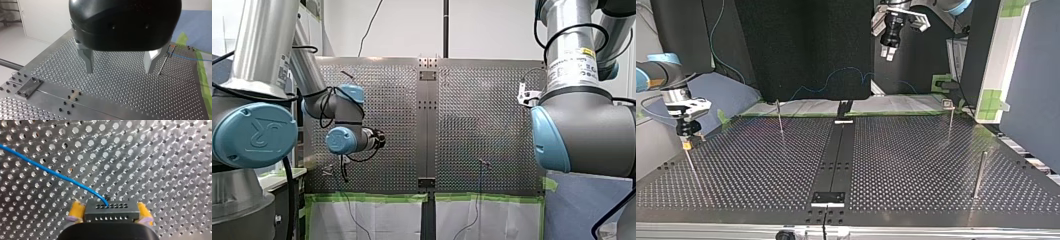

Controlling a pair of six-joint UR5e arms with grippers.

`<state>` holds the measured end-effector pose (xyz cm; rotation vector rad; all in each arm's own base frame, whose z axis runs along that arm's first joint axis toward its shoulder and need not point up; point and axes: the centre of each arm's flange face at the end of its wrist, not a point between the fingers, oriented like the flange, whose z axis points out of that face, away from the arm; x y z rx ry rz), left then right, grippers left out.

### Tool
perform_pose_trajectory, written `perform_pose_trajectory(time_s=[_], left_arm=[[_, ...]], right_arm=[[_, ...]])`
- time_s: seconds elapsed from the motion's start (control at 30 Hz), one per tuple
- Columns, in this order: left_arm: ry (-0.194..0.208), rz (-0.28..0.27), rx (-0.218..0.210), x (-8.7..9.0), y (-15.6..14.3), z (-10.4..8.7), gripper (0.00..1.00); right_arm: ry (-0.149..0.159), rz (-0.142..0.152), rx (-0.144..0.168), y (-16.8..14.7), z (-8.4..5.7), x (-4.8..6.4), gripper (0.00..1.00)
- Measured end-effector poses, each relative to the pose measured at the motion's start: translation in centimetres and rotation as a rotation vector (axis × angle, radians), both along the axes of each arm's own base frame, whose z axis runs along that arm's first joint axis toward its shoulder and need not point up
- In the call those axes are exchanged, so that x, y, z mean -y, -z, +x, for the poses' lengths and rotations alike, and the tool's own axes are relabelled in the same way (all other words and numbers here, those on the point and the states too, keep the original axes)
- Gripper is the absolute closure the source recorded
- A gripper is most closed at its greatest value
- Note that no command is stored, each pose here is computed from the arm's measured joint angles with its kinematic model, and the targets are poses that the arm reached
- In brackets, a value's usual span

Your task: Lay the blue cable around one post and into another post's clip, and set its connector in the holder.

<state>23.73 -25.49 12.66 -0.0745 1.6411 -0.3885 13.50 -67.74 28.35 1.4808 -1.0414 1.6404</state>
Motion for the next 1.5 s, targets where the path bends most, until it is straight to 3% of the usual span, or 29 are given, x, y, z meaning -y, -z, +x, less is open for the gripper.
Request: perform_pose_trajectory(time_s=[0.07,0.7,1.27,1.5], left_arm=[[-0.001,0.0,0.0,0.0,0.0,0.0,0.0],[-0.006,0.003,-0.004,-0.2,0.1,0.0,0.0],[-0.01,0.012,-0.009,-0.5,0.3,-0.2,0.0],[-0.011,0.012,-0.01,-0.6,0.3,-0.2,0.0]], right_arm=[[0.004,-0.001,0.0,0.0,-0.1,0.0,0.02],[0.033,-0.003,0.0,-0.1,-0.2,0.1,0.02],[0.134,0.007,0.023,-0.1,-1.6,0.6,0.02],[0.202,0.043,0.034,0.2,-2.6,0.5,0.02]])
